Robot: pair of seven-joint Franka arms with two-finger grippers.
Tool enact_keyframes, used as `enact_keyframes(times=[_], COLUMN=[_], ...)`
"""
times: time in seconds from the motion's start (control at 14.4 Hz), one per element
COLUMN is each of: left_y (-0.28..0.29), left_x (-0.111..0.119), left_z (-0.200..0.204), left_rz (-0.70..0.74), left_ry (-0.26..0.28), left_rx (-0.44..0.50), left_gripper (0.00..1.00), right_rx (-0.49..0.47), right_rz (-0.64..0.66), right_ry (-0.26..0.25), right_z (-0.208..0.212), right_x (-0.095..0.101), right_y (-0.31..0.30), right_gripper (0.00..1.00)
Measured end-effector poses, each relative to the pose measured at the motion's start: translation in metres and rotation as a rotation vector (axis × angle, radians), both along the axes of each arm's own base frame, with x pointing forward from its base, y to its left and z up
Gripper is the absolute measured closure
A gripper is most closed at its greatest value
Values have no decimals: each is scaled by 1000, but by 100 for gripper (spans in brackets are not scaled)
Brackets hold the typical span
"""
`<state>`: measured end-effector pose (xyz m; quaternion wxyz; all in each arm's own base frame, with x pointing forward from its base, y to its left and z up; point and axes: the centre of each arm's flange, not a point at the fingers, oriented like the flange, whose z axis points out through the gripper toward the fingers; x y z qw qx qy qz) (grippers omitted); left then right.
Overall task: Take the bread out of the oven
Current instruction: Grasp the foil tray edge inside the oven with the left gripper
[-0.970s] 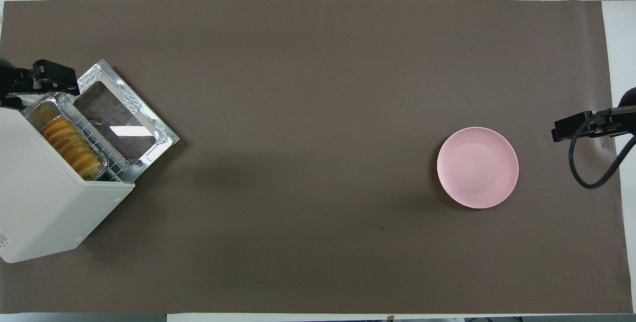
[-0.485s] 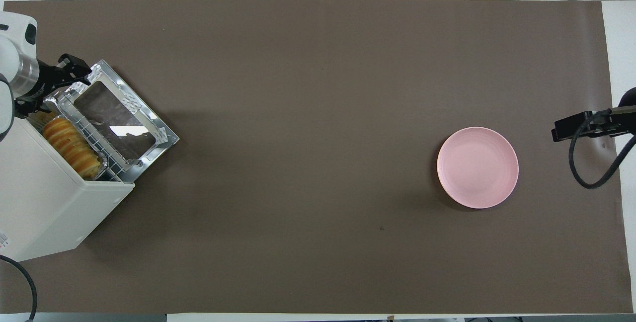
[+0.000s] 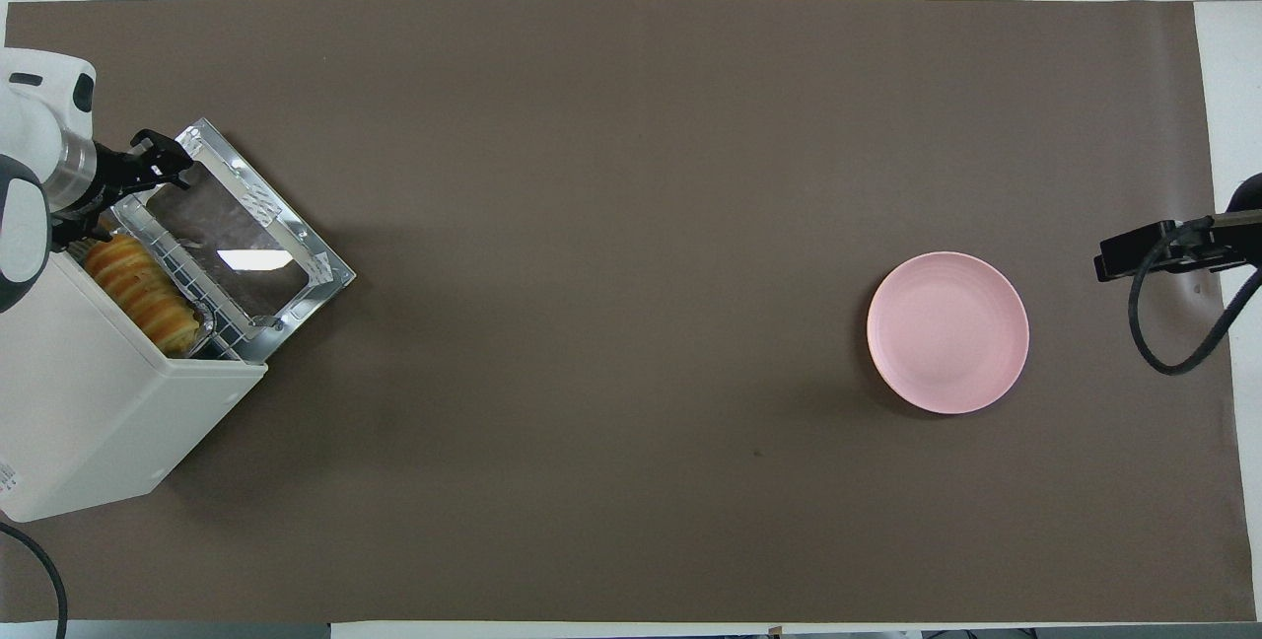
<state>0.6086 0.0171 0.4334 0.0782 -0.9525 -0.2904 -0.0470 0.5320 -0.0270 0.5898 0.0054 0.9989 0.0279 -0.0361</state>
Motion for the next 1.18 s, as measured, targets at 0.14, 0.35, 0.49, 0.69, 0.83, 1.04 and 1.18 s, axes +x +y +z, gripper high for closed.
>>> enact_keyframes(times=[0.14,0.35,0.49,0.69,0.83,1.04,1.18], left_y=[-2,-5,-11,-14,-15,-17,-17], left_x=[-3,-7,-13,-19,-21,-26,-28], left_z=[-3,-6,-12,-22,-27,-37,-42], left_rz=[-9,-17,-26,-31,-33,-36,-38], left_ry=[-15,-17,-1,20,32,51,56], left_rx=[-2,-5,-6,-7,-7,-7,-8], left_gripper=[0,0,0,0,0,0,0], right_rx=[0,0,0,0,0,0,0], right_rz=[0,0,0,0,0,0,0], right_ry=[0,0,0,0,0,0,0], right_z=[0,0,0,0,0,0,0], right_x=[0,0,0,0,0,0,0], right_y=[0,0,0,0,0,0,0], right_gripper=[0,0,0,0,0,0,0])
